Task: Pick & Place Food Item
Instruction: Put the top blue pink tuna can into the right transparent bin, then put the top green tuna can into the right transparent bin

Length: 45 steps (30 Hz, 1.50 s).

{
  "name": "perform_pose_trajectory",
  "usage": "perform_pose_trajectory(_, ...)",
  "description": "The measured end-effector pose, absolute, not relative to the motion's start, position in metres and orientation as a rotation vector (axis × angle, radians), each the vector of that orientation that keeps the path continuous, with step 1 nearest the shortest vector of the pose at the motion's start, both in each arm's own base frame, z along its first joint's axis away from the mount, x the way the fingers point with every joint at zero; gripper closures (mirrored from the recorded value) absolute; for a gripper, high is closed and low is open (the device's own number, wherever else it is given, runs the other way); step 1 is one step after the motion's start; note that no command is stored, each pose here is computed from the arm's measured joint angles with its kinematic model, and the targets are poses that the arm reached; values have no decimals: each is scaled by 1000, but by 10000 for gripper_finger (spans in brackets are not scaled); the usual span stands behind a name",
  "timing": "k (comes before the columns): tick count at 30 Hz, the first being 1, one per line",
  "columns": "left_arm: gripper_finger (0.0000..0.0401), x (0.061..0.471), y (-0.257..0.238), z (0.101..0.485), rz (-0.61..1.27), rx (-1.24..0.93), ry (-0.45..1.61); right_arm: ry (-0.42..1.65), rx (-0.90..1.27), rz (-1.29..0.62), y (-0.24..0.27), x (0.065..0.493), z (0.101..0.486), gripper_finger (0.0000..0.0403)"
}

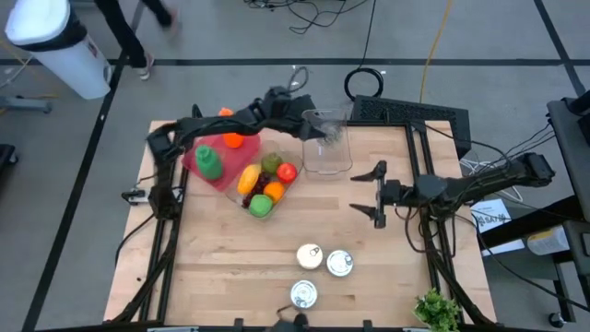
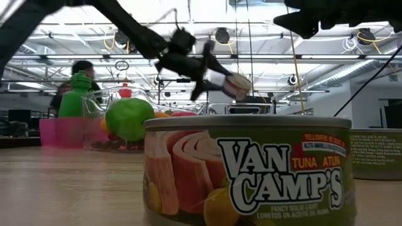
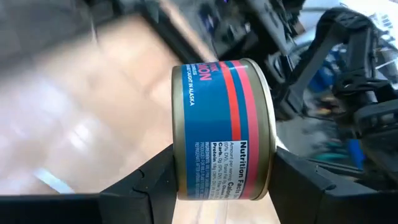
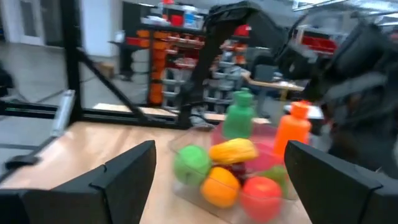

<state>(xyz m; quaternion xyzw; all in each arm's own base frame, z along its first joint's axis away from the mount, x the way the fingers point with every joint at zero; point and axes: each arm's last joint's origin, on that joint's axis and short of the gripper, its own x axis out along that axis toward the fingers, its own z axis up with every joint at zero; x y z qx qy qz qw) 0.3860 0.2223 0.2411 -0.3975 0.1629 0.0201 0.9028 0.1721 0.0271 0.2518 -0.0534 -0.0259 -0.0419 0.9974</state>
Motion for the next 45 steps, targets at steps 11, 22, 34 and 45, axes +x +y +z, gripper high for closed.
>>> perform_pose_trajectory(11,192,399,262,195,104,-1124,493,-51,-220,-124,25,168,254,69)
perform_pose_trajectory(22,147,401,262,200,239,-1063,450,-45,-307,-152,24,168,255,69)
perform_pose_trajectory(34,20,401,269,210,232,-1114,354,-40,-302,-151,25,168,254,69)
perform_pose_trajectory(45,54,378,238,313,37,-764,200,20,-253,-211,23,168,249,69)
